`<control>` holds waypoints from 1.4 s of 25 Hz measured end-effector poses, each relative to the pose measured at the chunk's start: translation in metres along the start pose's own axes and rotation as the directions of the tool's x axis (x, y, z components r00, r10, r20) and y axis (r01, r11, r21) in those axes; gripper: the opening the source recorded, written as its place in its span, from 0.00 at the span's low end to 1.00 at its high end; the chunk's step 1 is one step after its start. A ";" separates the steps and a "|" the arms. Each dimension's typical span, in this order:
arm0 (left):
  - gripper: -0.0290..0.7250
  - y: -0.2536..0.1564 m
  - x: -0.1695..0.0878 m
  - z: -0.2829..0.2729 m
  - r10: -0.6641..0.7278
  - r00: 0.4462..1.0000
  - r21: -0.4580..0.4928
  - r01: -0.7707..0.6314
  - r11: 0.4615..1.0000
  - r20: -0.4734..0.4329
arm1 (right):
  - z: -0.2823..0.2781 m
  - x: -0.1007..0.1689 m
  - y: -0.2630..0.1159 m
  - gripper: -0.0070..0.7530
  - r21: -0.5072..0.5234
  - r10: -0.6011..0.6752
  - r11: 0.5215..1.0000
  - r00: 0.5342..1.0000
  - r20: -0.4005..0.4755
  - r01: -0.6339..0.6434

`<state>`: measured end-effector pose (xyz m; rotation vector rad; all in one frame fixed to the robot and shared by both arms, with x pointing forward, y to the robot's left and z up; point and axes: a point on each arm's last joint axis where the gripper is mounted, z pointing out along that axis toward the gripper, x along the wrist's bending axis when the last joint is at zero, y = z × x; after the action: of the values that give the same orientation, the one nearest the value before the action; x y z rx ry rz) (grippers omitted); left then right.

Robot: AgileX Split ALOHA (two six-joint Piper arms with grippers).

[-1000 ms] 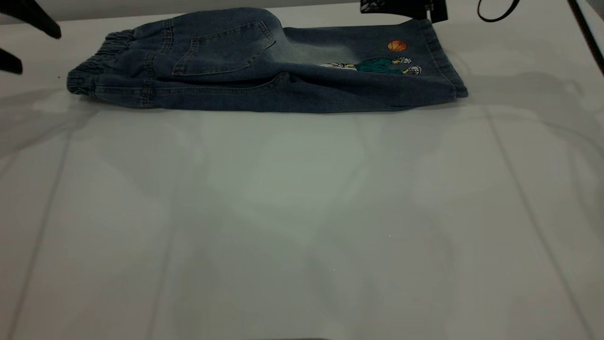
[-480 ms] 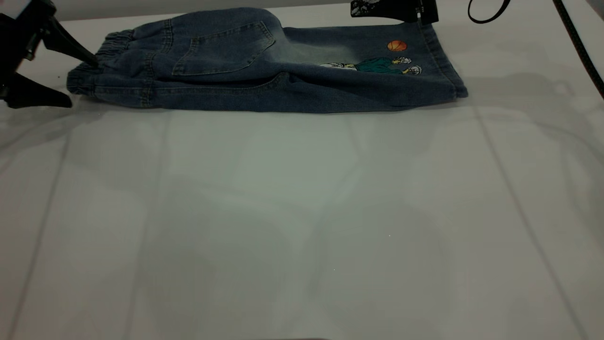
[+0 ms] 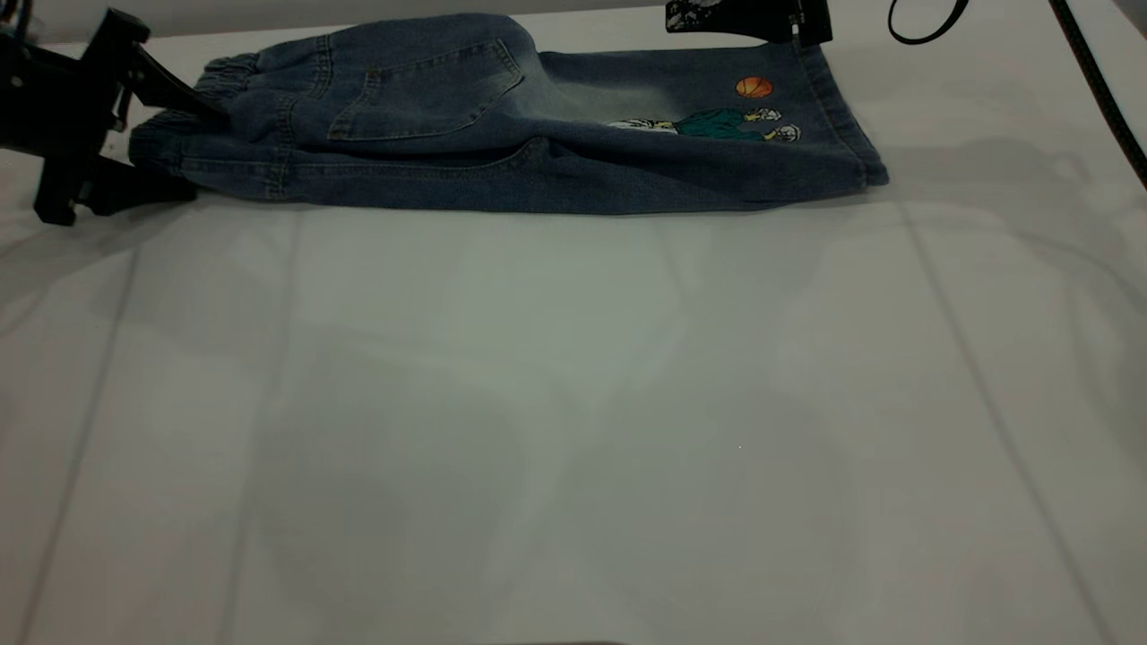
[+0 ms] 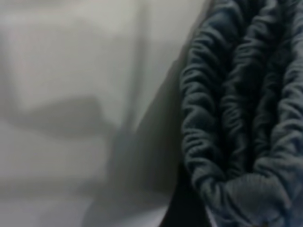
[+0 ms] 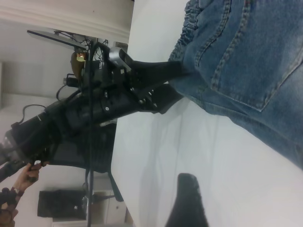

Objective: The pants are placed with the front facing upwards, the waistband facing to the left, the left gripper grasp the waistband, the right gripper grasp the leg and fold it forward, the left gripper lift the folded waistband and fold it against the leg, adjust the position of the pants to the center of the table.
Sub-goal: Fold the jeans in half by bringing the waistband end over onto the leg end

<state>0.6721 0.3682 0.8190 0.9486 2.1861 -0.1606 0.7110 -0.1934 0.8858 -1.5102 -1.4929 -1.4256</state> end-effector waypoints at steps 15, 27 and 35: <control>0.17 0.005 0.003 0.000 0.119 0.991 -0.053 -0.122 0.991 -0.056 | 0.018 0.015 0.000 0.63 0.037 -0.027 0.999 1.000 0.007 0.026; 0.17 -0.002 -0.094 -0.068 0.456 0.886 -0.082 -0.450 0.889 0.081 | 0.091 0.056 0.003 0.63 0.060 -0.246 0.969 0.905 0.347 0.240; 0.17 -0.033 -0.143 -0.090 0.589 0.785 -0.046 -0.592 0.805 0.194 | 0.147 0.023 -0.042 0.60 0.155 -0.301 0.953 0.858 0.417 0.259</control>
<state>0.6631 0.2950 0.9742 1.5132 1.6116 0.0290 0.7086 -0.0417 0.8573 -1.6815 -2.0964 -1.1911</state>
